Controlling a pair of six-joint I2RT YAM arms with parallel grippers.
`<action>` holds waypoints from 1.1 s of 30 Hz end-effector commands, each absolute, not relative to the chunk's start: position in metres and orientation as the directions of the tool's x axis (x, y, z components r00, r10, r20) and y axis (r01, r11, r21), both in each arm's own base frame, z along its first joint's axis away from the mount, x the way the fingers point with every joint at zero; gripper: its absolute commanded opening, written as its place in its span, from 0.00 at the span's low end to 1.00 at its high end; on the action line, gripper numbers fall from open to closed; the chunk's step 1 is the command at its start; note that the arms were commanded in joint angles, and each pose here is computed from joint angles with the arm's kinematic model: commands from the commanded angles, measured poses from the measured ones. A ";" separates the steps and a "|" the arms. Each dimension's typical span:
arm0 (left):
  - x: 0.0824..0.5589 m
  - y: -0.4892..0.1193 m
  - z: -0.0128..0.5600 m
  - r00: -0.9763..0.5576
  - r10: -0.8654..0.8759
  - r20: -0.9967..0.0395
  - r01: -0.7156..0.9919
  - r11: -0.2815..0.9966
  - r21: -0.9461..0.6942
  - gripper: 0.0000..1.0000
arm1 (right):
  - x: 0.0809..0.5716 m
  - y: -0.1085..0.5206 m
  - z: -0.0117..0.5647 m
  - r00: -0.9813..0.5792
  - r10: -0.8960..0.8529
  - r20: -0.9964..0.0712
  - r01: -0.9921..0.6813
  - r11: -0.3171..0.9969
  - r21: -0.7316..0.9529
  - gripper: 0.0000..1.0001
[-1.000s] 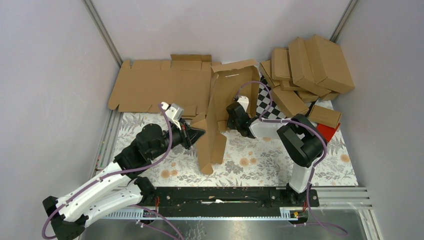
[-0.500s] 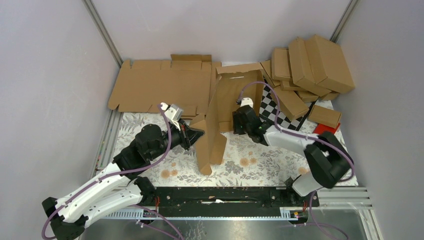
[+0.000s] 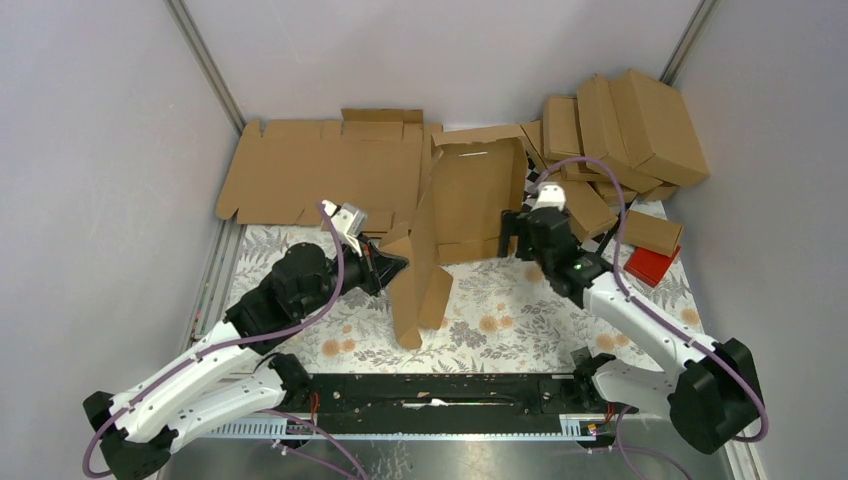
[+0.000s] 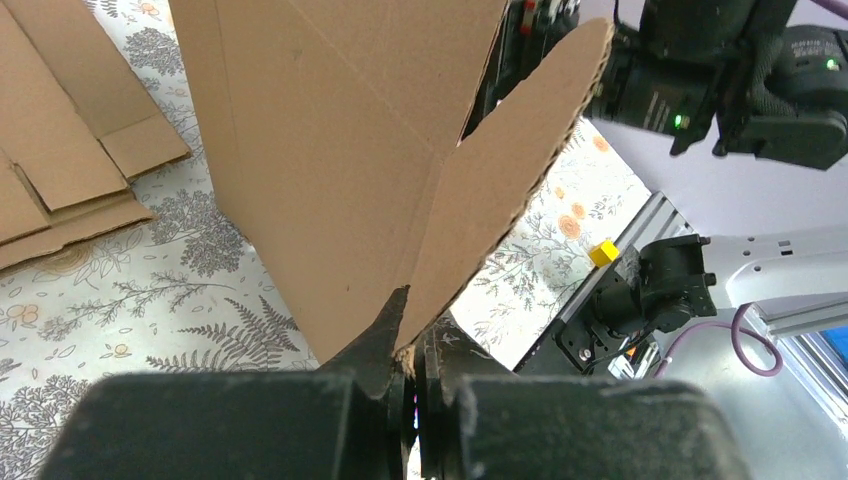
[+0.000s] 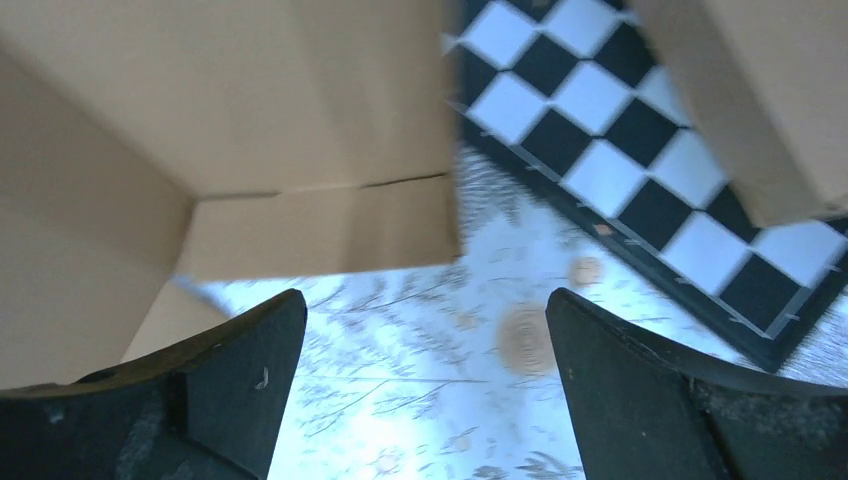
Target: Fold the paper box
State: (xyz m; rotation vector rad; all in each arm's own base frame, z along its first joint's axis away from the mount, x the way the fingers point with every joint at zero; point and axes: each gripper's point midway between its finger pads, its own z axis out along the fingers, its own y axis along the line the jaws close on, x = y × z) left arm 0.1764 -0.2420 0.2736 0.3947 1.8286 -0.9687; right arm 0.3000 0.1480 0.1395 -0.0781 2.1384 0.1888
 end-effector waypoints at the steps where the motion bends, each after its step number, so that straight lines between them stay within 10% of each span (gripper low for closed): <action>1: 0.178 -0.234 0.263 -0.522 -0.151 -0.839 0.562 0.679 -0.472 0.00 | 0.316 0.107 0.151 -0.570 0.088 -0.817 -0.039 0.990 0.134 0.98; 19: 0.178 -0.234 0.263 -0.546 -0.138 -0.826 0.546 0.689 -0.476 0.00 | 0.393 0.115 0.181 -0.451 0.156 -0.879 -0.100 0.969 0.224 0.89; 23: 0.179 -0.235 0.266 -0.542 -0.133 -0.830 0.553 0.687 -0.471 0.00 | 0.399 0.130 0.179 -0.443 0.153 -0.883 -0.174 0.952 0.252 0.70; 29: 0.182 -0.239 0.277 -0.531 -0.125 -0.838 0.564 0.686 -0.459 0.00 | 0.407 0.140 0.178 -0.457 0.169 -0.874 -0.168 0.948 0.271 0.08; 33: 0.188 -0.238 0.289 -0.531 -0.126 -0.838 0.546 0.705 -0.452 0.00 | 0.389 0.129 0.188 -0.512 0.208 -0.833 0.015 0.972 0.234 0.00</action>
